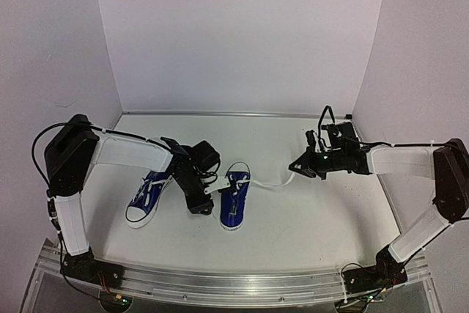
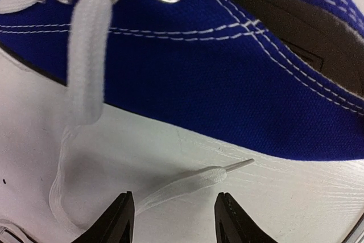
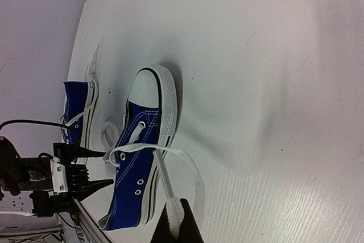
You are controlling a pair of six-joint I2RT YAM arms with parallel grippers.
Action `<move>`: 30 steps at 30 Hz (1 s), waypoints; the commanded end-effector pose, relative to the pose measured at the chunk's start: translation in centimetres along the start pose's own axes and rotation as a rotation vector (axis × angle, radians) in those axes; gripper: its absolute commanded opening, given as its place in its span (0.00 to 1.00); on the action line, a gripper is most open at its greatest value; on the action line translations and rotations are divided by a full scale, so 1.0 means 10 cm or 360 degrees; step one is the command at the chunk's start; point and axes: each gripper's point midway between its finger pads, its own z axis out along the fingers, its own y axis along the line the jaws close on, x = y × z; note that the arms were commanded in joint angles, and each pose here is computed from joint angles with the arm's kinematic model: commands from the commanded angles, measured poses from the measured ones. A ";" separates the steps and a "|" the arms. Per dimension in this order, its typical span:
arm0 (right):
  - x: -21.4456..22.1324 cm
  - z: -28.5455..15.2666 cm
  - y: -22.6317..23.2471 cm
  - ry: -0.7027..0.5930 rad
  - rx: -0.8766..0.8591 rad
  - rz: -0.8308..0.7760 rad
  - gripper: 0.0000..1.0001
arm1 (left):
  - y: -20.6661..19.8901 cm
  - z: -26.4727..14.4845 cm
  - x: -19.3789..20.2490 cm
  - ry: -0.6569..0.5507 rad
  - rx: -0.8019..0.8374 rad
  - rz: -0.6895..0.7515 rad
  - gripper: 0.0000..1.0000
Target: Tie the shoes
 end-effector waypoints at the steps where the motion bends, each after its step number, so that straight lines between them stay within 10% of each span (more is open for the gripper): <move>1: -0.06 -0.08 0.04 -0.0034 -0.0007 -0.0033 0.00 | -0.01 0.18 0.00 0.0025 0.0042 0.0125 0.48; 8: -0.08 -0.10 -0.02 -0.0045 0.0011 -0.0023 0.00 | -0.12 0.35 0.12 0.0138 0.0165 0.0100 0.00; 17: -0.09 -0.12 -0.07 -0.0041 0.0018 -0.0009 0.00 | -0.04 0.28 -0.64 -0.0272 0.0179 0.0082 0.00; 30: -0.03 -0.19 -0.18 -0.0017 0.0056 0.0024 0.00 | 0.23 0.31 -0.83 -0.0288 0.0011 0.0100 0.00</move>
